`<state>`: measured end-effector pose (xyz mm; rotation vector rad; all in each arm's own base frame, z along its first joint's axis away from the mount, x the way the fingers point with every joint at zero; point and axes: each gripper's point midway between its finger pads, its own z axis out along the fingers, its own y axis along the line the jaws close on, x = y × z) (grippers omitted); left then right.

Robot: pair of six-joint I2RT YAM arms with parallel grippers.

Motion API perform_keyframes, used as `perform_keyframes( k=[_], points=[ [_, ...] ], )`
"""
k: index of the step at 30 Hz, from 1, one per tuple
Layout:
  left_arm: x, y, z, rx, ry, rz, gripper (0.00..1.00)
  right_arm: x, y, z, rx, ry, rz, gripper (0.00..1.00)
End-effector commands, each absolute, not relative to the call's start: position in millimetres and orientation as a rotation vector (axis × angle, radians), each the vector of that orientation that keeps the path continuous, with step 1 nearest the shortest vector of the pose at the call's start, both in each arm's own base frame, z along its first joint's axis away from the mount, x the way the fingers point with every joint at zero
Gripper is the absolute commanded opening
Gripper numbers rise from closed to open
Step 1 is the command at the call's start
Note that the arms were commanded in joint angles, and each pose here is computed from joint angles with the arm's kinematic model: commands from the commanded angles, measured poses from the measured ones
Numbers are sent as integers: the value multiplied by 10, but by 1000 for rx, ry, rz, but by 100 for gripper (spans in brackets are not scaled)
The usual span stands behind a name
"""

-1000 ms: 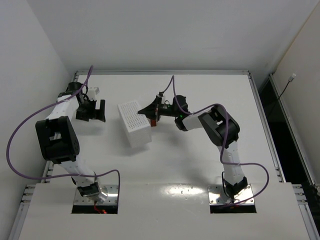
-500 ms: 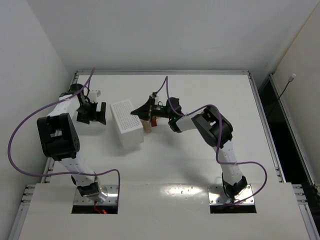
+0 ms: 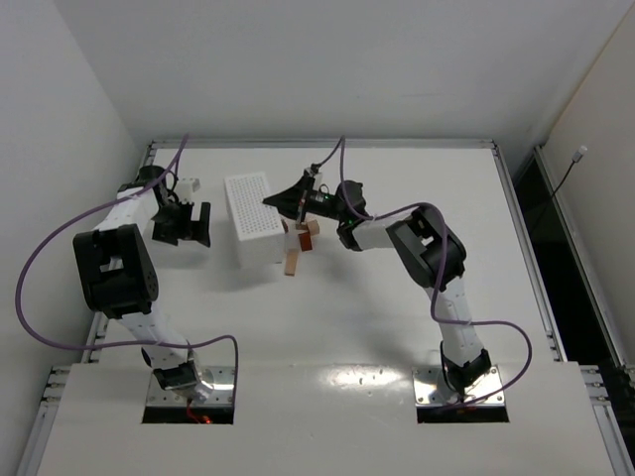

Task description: Build the wood block tower

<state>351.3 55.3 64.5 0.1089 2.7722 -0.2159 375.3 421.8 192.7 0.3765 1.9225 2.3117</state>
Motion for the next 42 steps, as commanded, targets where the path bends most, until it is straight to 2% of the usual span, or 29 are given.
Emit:
perform_keyframes(
  k=[1,4,6,9,11,12,13,14,15,16,17,24,29,33,42],
  points=[
    [3603,581,724,121,2728,-223,100,3580,3928,3525,267,1481,2751,0],
    [3635,545,773,117,2703,-247,100,3631,3773,3732,146,1424,2658,0],
    [3663,552,811,121,2684,-238,100,3727,3725,3590,109,1525,2553,0],
    [3740,630,955,96,2620,-215,100,4064,3396,3245,-11,1685,2234,0],
    [3761,660,976,72,2583,-213,100,4364,3042,3032,-206,1719,1912,0],
    [3769,658,996,63,2570,-209,100,4448,2886,2871,-110,1889,1818,0],
    [3794,666,1038,67,2551,-200,100,4651,2590,2712,-263,1871,1552,0],
    [3791,665,1049,68,2543,-196,100,4833,2442,2838,-306,1859,1356,0],
    [3834,672,1068,55,2526,-193,100,4744,2291,2551,-282,2044,1206,0],
    [3840,636,1077,62,2518,-219,100,4903,2028,2581,-283,2045,921,0],
    [3876,605,1128,61,2501,-244,100,4909,1947,2580,-471,2002,723,0],
    [4175,587,1318,58,2421,-291,100,4918,926,2560,-565,2032,25,0],
    [4312,582,1445,66,2383,-310,100,4947,121,2234,-536,2145,-233,0],
    [4354,554,1507,70,2359,-331,100,5032,-363,1921,-466,2258,-262,0],
    [4339,495,1424,72,2351,-371,100,5254,-779,1374,-333,2383,-295,0]
  ],
)
